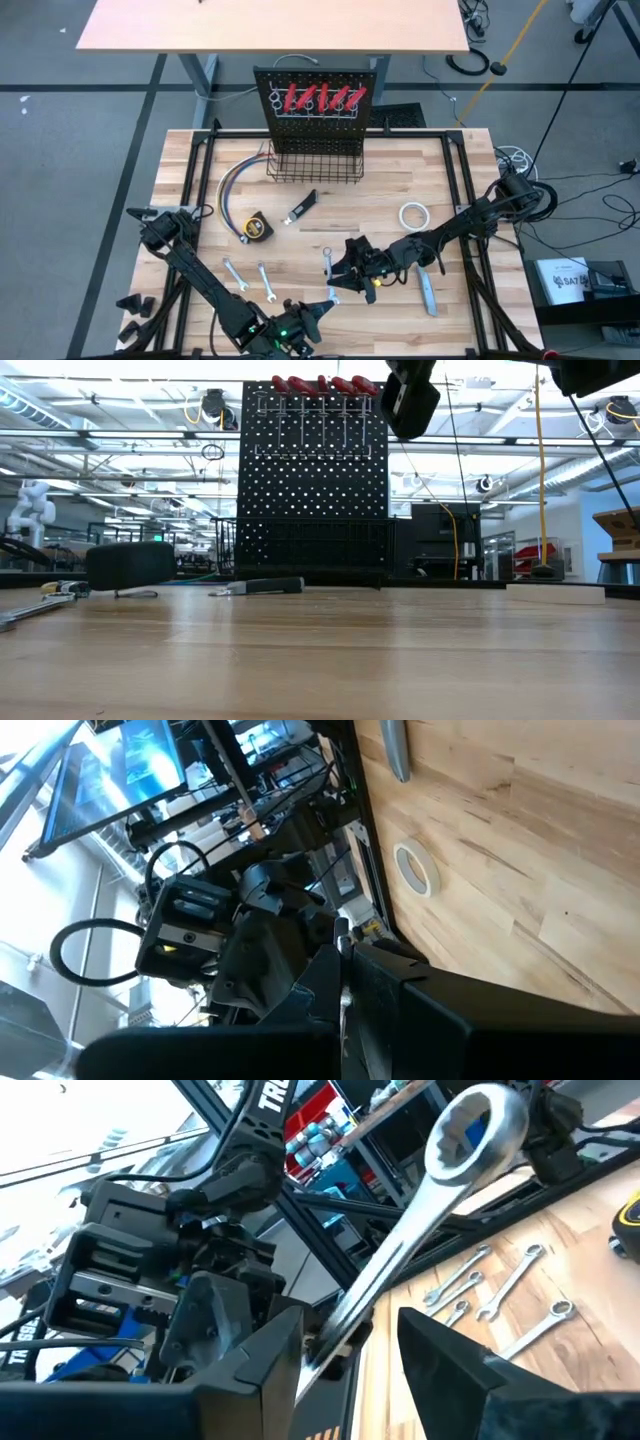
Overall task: Hang tools onto peg board
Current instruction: Hang the wrench on the peg board
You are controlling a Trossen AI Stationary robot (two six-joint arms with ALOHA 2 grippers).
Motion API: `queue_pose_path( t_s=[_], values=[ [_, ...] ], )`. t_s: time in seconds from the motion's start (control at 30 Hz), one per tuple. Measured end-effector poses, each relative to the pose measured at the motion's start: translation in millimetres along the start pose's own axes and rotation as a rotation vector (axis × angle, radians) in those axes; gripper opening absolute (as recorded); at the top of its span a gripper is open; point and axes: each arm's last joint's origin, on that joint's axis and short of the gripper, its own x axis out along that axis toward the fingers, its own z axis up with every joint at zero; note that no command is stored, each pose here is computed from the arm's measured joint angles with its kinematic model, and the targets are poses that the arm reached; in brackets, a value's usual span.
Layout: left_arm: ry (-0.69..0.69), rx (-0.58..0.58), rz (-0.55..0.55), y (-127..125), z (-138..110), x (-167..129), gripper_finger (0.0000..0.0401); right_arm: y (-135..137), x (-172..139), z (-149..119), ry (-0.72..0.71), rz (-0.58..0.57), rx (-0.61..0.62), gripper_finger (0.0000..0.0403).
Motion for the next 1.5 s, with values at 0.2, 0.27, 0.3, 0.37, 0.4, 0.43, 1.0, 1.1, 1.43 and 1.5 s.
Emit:
queue_pose_path(
  t_s=[0.2,0.27,0.3,0.37,0.4,0.43,1.0,1.1,1.43,1.5],
  values=[
    [-0.015,-0.039,-0.005,0,-1,2,0.0010,1,0,1,-0.009,0.005,-0.057,0.0115],
    [-0.016,-0.051,-0.006,0,-1,2,0.0010,0,0,1,-0.006,0.003,-0.061,0.0084],
    [-0.015,-0.045,-0.008,-1,-1,2,0.0010,1,0,1,-0.007,0.008,-0.055,0.0065],
    [-0.022,-0.034,-0.014,-2,0,3,0.0016,2,0,2,-0.014,0.017,-0.043,0.0026],
    [-0.022,-0.044,-0.015,-3,0,3,0.0024,3,0,2,-0.012,0.019,-0.042,0.0017],
    [-0.021,-0.062,-0.016,-3,0,3,0.0035,3,0,2,-0.009,0.020,-0.044,0.0015],
    [0.110,-0.726,0.065,-12,1,-44,0.0148,4,-6,6,0.024,-0.082,-0.266,0.0006],
    [0.072,-1.117,-0.041,-10,-21,-52,0.0149,4,-6,3,0.036,-0.089,-0.333,0.0006],
    [0.022,-1.843,-0.286,-63,-42,-24,0.0150,9,-6,8,-0.022,-0.043,-0.488,0.0006],
    [-0.122,-1.899,-0.351,-70,-41,-10,0.0150,10,-7,7,-0.014,-0.041,-0.509,0.0006]
  ],
)
